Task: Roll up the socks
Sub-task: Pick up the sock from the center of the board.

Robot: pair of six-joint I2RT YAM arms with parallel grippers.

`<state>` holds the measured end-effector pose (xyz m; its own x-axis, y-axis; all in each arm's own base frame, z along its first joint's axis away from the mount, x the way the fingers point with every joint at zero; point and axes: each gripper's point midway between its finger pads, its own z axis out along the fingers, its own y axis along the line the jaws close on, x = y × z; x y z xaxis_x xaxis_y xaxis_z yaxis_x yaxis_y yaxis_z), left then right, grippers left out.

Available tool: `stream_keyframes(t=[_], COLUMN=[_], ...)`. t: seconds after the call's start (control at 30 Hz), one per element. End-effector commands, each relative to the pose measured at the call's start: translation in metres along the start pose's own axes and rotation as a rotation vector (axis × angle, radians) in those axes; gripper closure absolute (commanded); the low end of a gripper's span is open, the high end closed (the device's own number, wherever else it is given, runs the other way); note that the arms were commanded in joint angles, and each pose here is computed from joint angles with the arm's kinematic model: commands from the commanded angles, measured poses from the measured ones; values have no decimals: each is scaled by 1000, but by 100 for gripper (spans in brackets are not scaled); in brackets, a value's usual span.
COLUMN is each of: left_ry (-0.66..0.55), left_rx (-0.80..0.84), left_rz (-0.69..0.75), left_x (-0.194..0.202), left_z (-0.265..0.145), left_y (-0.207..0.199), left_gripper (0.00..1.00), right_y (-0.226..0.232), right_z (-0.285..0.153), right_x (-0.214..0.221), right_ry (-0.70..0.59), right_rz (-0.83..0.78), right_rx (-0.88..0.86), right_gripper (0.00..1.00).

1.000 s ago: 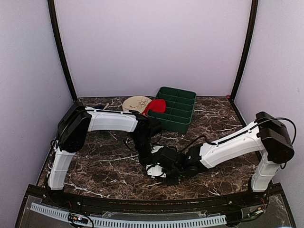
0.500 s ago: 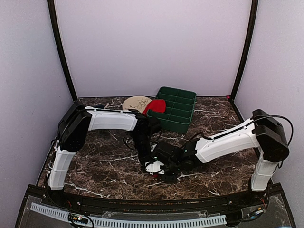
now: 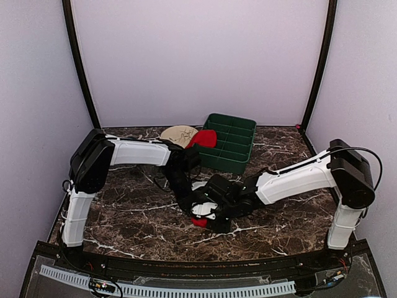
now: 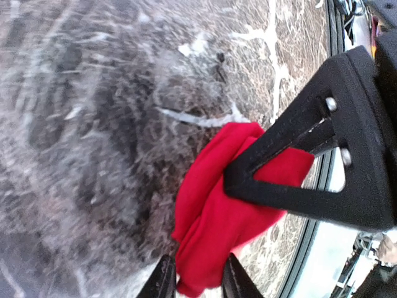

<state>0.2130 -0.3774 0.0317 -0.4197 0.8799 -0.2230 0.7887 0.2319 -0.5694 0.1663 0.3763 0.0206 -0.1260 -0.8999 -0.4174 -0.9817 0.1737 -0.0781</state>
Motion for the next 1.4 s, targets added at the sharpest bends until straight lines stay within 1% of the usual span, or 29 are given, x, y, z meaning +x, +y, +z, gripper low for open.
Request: stream_keyframes(t=[0.0,0.2,0.3,0.33,0.37,0.5,0.67,0.73,0.9,1.03,1.23,1.37], left_ry=[-109,-171,-208,-218,-231,-269,-325,-356,-414,-453,-473,-490], left_rx=[-71,-67,-86,-99,-115,-196,-314,-353,-443,-483,-506,-511], left_rz=[4,4,4,2,-2,-27,-62,-64,-64,-55,-47,-42], left_x=[-10,-12,-13,-13,-13,-12,-12,-14,-18,-21,-23,-26], left_z=[-39,-58,-69,-71,-76,-88,-107,-117,-137,-149,-154,-154], left_y=[4,-1,-1,1,3,18,38,41,47,47,49,51], left_gripper=[73,73,73,73,73,73,74,73,74,74,74,74], right_y=[18,19,16,15,12,-2,-24,-38,-66,-95,-156,-201], right_z=[6,-2,-8,-10,-13,-25,-42,-53,-72,-86,-110,-117], right_x=[27,23,17,15,12,-1,-17,-31,-47,-61,-82,-83], right_ry=[88,60,29,20,9,-43,-97,-137,-186,-225,-290,-276], right_rz=[77,144,177,187,197,228,254,259,265,271,279,273], right_rx=[-132,-210,-238,-245,-248,-233,-197,-177,-128,-66,61,160], right_gripper=[84,85,90,94,96,100,100,100,100,100,100,100])
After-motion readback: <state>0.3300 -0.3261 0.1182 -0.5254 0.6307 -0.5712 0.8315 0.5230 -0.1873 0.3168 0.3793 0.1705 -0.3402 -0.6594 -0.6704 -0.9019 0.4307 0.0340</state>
